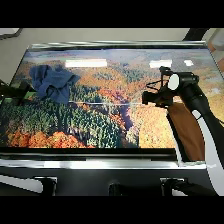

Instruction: Fold the shirts.

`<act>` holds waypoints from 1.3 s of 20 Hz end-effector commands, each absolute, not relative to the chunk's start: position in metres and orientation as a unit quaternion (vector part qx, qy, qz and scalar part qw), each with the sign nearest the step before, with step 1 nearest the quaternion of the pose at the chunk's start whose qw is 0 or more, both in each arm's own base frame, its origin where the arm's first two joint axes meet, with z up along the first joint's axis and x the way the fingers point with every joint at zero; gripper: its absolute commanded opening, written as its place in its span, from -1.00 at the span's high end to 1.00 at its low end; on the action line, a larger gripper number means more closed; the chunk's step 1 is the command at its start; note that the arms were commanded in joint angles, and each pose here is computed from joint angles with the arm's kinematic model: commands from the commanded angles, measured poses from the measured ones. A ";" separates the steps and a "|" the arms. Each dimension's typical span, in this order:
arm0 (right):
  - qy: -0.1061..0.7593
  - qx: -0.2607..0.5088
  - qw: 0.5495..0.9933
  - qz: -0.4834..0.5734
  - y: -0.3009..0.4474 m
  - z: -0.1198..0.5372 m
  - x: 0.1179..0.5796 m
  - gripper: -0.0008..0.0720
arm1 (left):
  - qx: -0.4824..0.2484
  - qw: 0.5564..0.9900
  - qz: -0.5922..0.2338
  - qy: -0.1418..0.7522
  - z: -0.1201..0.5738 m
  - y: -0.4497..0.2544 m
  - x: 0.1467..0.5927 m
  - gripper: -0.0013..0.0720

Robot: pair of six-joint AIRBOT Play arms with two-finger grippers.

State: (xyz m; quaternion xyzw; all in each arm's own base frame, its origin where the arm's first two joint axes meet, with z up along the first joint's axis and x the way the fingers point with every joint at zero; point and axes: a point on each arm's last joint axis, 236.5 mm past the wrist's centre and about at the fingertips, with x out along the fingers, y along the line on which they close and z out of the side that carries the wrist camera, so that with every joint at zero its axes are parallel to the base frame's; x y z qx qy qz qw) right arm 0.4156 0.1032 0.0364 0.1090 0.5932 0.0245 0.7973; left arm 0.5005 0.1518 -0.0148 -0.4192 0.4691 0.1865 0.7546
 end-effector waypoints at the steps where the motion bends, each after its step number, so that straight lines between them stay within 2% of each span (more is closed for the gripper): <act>1: 0.590 0.110 0.800 0.025 0.104 0.037 0.418 -0.87 | -0.518 0.709 0.174 0.447 -0.051 0.161 0.519 -0.97; 8: 0.581 0.113 0.806 0.027 0.105 0.039 0.423 -0.87 | -0.573 0.722 0.162 0.353 -0.081 0.138 0.588 -0.98; 11: 0.583 0.115 0.804 0.029 0.106 0.039 0.421 -0.87 | -0.573 0.747 0.165 0.294 -0.068 0.145 0.611 -0.98; 13: 0.585 0.124 0.801 0.035 0.111 0.039 0.420 -0.87 | -0.569 0.753 0.164 0.286 -0.066 0.140 0.617 -0.92; 14: 0.586 0.131 0.799 0.039 0.115 0.040 0.419 -0.87 | -0.568 0.753 0.161 0.290 -0.067 0.135 0.617 -0.44; 16: 0.587 0.142 0.796 0.047 0.121 0.041 0.418 -0.87 | -0.576 0.746 0.153 0.296 -0.066 0.126 0.618 0.89; 18: 0.587 0.143 0.795 0.048 0.121 0.041 0.418 -0.88 | -0.580 0.751 0.121 0.292 -0.045 0.115 0.621 0.89; 20: 0.582 0.122 0.802 0.057 0.119 0.043 0.421 -0.88 | -0.518 0.812 0.073 0.257 0.015 0.110 0.626 0.90; 23: 0.559 0.051 0.824 0.080 0.107 0.063 0.427 -0.88 | -0.306 0.931 -0.043 0.193 0.158 0.067 0.604 0.90; 26: 0.521 0.018 0.850 0.072 0.092 0.109 0.428 -0.88 | -0.142 0.973 -0.119 0.140 0.282 -0.004 0.536 0.90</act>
